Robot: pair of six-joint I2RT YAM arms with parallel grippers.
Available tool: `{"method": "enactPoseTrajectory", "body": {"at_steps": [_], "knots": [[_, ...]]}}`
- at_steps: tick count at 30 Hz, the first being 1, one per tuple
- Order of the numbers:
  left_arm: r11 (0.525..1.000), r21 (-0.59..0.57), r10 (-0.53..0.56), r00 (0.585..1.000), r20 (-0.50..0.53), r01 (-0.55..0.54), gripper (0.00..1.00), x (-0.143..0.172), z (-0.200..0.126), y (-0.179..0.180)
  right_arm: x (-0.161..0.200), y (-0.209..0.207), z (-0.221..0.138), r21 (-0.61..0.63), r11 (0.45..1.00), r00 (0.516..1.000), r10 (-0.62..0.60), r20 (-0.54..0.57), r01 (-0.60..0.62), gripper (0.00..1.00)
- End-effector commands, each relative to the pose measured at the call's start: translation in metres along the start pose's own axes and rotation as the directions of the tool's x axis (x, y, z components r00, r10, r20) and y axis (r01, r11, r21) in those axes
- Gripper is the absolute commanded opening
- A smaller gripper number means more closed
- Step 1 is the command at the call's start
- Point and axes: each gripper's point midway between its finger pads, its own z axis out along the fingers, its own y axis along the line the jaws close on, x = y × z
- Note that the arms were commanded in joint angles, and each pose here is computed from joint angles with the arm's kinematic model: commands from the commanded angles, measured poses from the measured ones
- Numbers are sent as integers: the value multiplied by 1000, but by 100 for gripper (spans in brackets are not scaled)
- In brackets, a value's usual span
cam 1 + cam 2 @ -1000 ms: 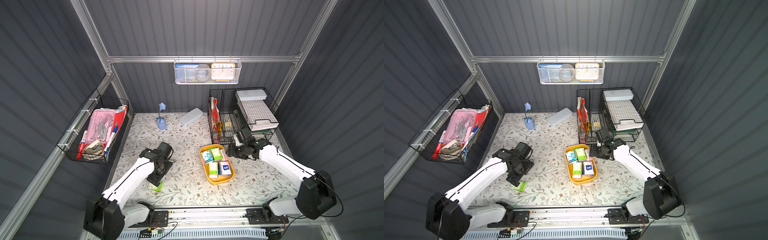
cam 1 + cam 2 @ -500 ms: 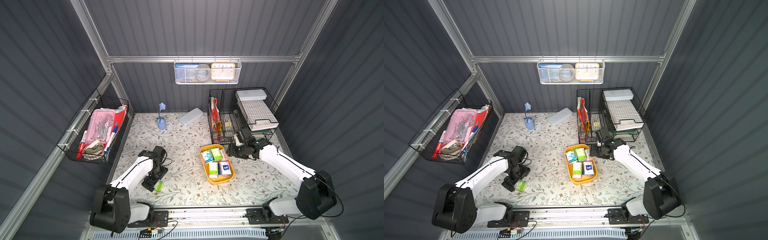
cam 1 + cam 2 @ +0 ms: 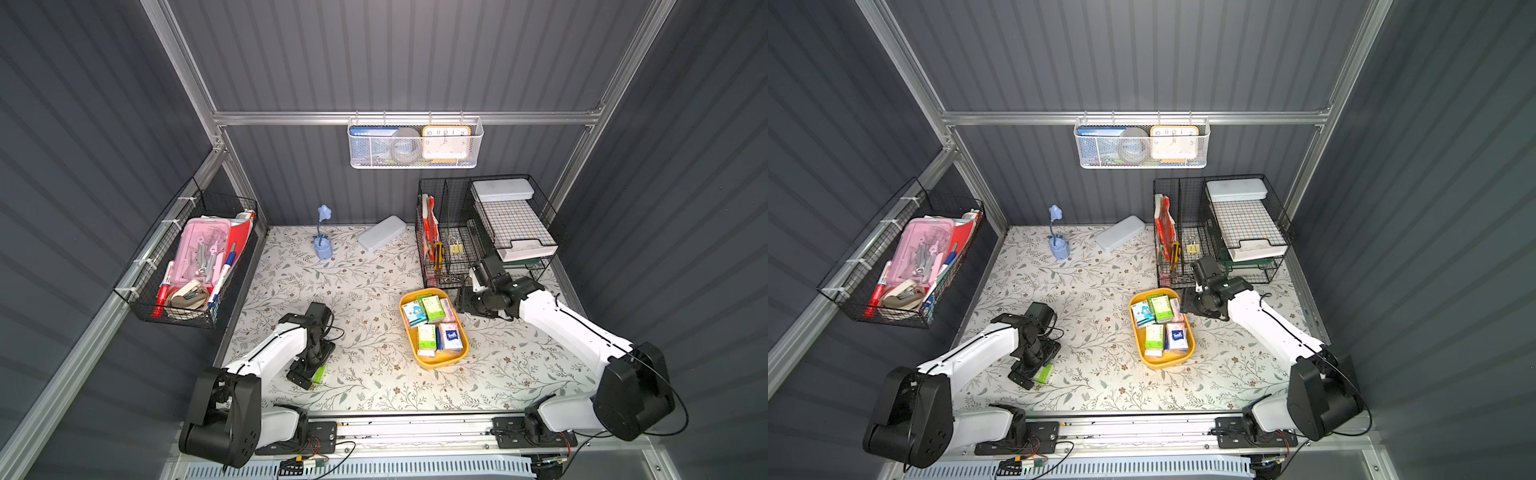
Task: Put the pocket tissues into the storage box
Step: Pick up the pocket tissues from the center of the board, then place the pocket tissues in the storage box.
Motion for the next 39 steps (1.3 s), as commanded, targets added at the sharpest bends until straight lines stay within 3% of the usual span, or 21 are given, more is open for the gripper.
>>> {"method": "enactPoseTrajectory", "body": {"at_steps": [1, 4, 11, 15, 17, 22, 27, 32, 39], "knots": [[998, 26, -49, 999, 24, 49, 82, -4, 3, 3, 7, -5, -3, 20, 1000, 1000, -11, -11, 11, 67], [998, 44, -35, 999, 24, 34, 51, -4, 4, -3, 8, -4, -2, 15, 1000, 1000, -1, -18, 2, 67], [998, 37, 55, 998, 41, -56, 45, -12, -5, -23, 7, -5, -5, 18, 1000, 1000, 1, -10, 0, 67], [983, 68, 162, 982, 100, -169, 44, -28, -33, -52, 6, -6, -5, 24, 1000, 1000, 13, -3, -13, 67], [971, 88, 215, 972, 93, -223, 39, -28, -46, -65, 5, -7, -3, 27, 999, 1000, 22, -3, -22, 67], [938, 148, 305, 949, 77, -314, 40, -18, -74, -90, 3, -6, 3, 20, 999, 999, 47, -10, -46, 67], [868, 241, 431, 900, 65, -433, 41, 24, -103, -124, 0, -4, 8, 16, 998, 998, 63, -12, -63, 67], [771, 267, 593, 805, 31, -578, 43, 93, -118, -151, -4, -1, 11, 4, 997, 997, 77, -17, -77, 67], [596, 318, 755, 649, 88, -737, 43, 184, -151, -184, -6, -4, 9, 16, 997, 997, 80, -7, -80, 67]]}}
